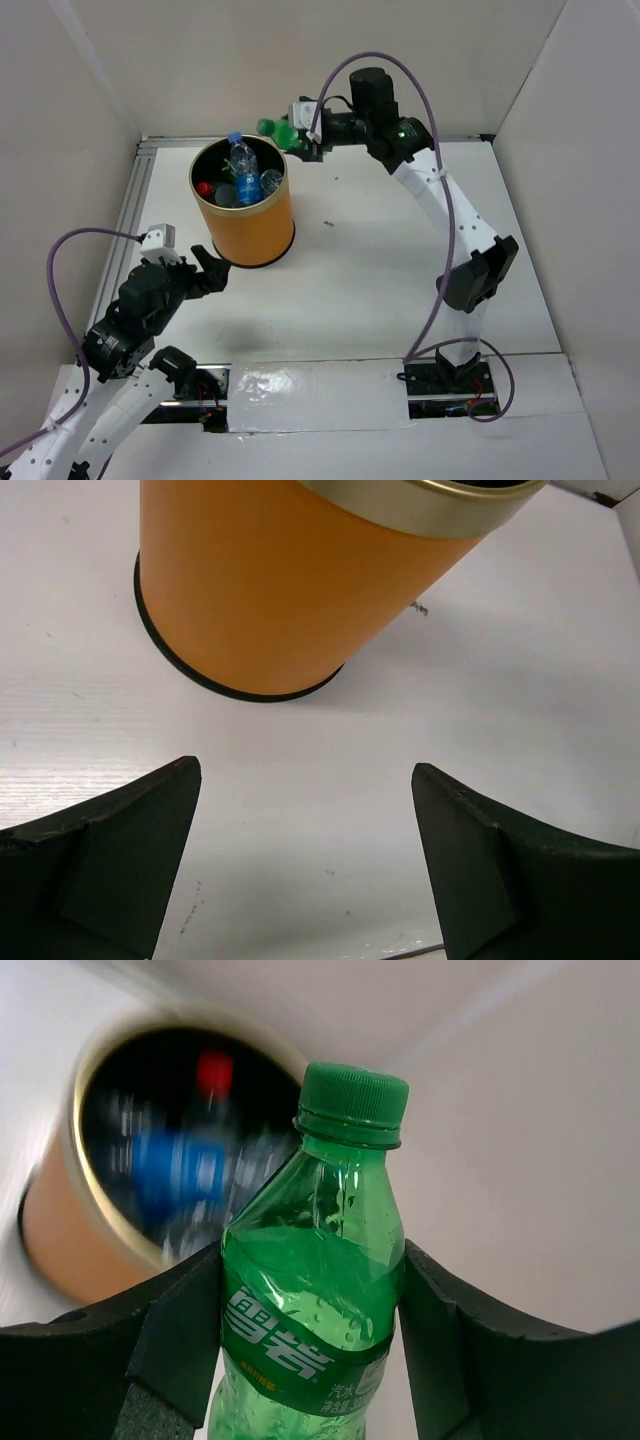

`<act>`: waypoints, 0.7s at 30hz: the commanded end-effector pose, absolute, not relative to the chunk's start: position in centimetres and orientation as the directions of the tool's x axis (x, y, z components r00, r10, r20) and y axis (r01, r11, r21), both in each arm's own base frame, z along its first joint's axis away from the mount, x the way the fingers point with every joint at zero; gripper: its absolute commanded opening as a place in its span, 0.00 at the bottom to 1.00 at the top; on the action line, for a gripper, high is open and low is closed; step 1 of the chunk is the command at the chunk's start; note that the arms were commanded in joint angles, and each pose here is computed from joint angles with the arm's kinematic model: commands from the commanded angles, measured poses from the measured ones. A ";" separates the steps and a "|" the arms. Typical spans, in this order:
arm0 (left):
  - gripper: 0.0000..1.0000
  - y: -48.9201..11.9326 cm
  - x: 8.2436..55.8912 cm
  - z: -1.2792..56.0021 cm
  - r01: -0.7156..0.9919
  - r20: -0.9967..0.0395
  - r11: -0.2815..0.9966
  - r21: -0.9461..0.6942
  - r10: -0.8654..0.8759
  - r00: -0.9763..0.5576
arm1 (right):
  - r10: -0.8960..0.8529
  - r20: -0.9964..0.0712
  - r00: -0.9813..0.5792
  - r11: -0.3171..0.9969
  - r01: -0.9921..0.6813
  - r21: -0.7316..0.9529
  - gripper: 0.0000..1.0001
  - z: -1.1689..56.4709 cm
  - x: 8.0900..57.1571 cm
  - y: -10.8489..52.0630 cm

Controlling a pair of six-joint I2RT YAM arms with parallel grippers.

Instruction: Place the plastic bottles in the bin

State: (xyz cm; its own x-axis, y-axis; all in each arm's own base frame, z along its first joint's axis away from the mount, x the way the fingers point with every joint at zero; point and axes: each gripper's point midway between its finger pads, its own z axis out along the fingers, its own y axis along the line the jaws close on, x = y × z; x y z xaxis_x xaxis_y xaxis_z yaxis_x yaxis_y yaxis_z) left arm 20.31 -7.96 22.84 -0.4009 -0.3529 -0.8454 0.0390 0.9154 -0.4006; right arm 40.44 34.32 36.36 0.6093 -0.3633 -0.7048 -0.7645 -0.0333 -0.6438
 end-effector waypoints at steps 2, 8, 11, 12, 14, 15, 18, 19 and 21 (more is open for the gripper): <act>0.99 -8.4 20.2 24.0 0.047 -0.832 0.884 -0.465 -0.419 -0.363 | -0.113 -0.769 0.629 -0.035 -0.776 -0.630 0.15 43.6 35.1 39.5; 0.99 -9.0 20.0 23.4 0.052 -0.814 0.876 -0.479 -0.421 -0.400 | -0.017 -0.774 0.633 -0.074 -0.773 -0.630 0.18 42.3 33.7 45.7; 0.99 -9.0 19.9 23.2 0.039 -0.802 0.870 -0.492 -0.436 -0.409 | 0.015 -0.808 0.589 -0.071 -0.805 -0.589 0.20 40.9 34.1 48.5; 0.99 -9.0 19.8 23.4 0.042 -0.803 0.867 -0.496 -0.439 -0.402 | 0.014 -0.839 0.543 -0.064 -0.837 -0.543 0.22 40.4 34.1 49.4; 0.99 -9.0 19.7 23.2 0.033 -0.796 0.864 -0.502 -0.446 -0.409 | 0.022 -0.870 0.493 -0.046 -0.868 -0.494 0.26 39.2 35.5 50.8; 0.99 -9.2 19.7 22.7 0.038 -0.792 0.864 -0.501 -0.441 -0.423 | 0.026 -0.903 0.429 -0.044 -0.902 -0.430 0.28 39.0 35.6 51.2; 0.99 -9.2 19.7 22.8 0.034 -0.787 0.860 -0.508 -0.449 -0.424 | 0.057 -0.953 0.297 -0.036 -0.953 -0.300 0.40 38.9 36.0 52.3; 0.99 -9.2 19.7 22.8 0.034 -0.787 0.860 -0.508 -0.449 -0.424 | 0.068 -0.961 0.266 -0.035 -0.962 -0.269 0.43 39.2 35.9 52.3; 0.99 -9.2 19.7 22.8 0.034 -0.787 0.860 -0.508 -0.449 -0.424 | 0.094 -0.973 0.210 -0.044 -0.976 -0.215 0.48 39.5 35.7 52.6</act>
State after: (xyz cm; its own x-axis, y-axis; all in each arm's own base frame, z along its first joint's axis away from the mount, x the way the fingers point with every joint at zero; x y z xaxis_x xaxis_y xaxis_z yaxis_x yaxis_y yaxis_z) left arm 19.63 -8.69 22.46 -0.4242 -0.4283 -0.7979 0.0210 0.8762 -0.4815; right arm 37.03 52.84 30.23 0.2120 -0.1009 -0.9720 -0.9755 -0.0815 -0.2043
